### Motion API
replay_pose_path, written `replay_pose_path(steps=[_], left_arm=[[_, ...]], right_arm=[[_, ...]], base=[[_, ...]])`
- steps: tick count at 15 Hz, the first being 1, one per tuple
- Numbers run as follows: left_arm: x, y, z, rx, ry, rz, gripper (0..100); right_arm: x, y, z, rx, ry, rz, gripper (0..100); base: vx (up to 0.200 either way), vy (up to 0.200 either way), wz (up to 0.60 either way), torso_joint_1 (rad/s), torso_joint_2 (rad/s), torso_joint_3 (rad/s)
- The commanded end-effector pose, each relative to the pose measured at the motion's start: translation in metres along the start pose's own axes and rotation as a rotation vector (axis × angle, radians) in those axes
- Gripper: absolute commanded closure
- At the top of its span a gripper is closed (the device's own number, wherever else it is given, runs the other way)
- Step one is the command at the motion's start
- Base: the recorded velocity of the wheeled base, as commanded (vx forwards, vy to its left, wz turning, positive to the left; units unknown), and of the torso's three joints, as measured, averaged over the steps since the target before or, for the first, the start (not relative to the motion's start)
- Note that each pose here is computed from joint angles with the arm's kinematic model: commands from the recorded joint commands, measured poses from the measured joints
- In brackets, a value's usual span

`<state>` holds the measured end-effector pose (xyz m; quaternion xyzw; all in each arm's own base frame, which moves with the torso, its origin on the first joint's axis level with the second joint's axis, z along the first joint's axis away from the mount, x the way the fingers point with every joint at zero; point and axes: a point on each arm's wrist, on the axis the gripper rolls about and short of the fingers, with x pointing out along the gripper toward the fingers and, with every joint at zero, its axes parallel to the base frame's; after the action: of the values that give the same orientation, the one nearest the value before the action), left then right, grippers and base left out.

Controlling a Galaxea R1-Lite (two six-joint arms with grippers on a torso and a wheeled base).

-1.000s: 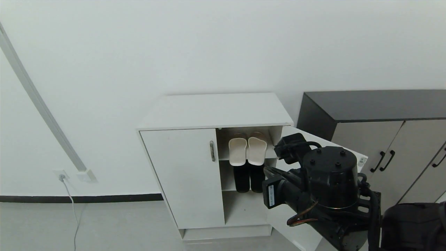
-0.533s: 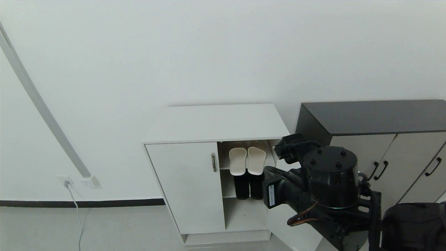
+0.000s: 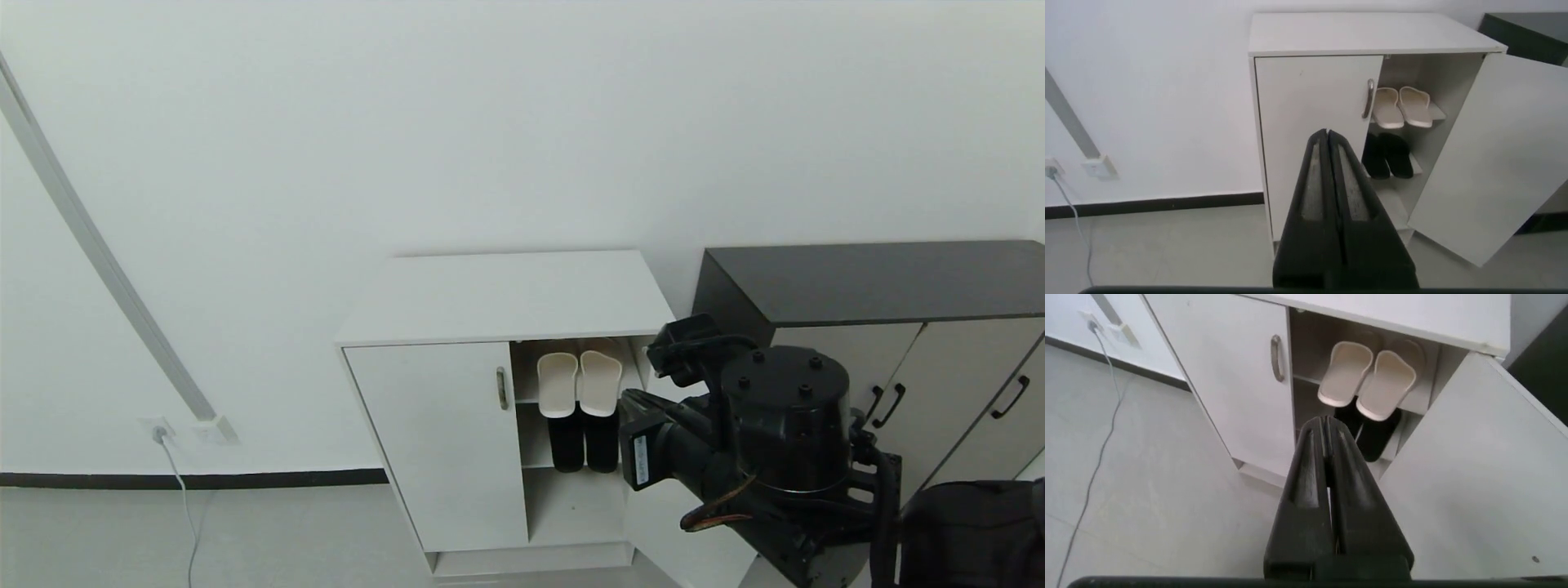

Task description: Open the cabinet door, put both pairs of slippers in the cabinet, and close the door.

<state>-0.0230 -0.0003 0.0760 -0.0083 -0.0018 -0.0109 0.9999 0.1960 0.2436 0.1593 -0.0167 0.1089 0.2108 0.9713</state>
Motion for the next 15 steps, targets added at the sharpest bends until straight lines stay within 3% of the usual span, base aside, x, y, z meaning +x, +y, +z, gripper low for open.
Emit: replay_pose_path(steps=[1,6,10,13,15], left_arm=[[0.000,0.000,0.000,0.000,0.002,0.000,100],[0.000,0.000,0.000,0.000,0.001,0.000,100],[0.000,0.000,0.000,0.001,0.001,0.000,100],[0.000,0.000,0.000,0.003,0.002,0.000,100],[0.000,0.000,0.000,0.003,0.001,0.000,100]], right_arm=[[0.000,-0.001,0.000,-0.001,0.002,-0.002,100],[0.007,-0.011,0.001,0.006,0.001,-0.039,100],[0.028,-0.033,0.002,0.022,-0.009,-0.111,100],[0.032,-0.038,0.002,0.025,-0.010,-0.129,100],[0.032,-0.039,0.002,0.026,-0.010,-0.134,100]], base=[[0.000,0.000,-0.60,0.002,0.00,0.002],[0.000,0.000,-0.60,0.005,0.00,0.002],[0.000,0.000,0.00,0.000,0.00,0.000],[0.000,0.000,0.00,0.000,0.00,0.000],[-0.200,0.000,0.00,0.005,0.00,0.002]])
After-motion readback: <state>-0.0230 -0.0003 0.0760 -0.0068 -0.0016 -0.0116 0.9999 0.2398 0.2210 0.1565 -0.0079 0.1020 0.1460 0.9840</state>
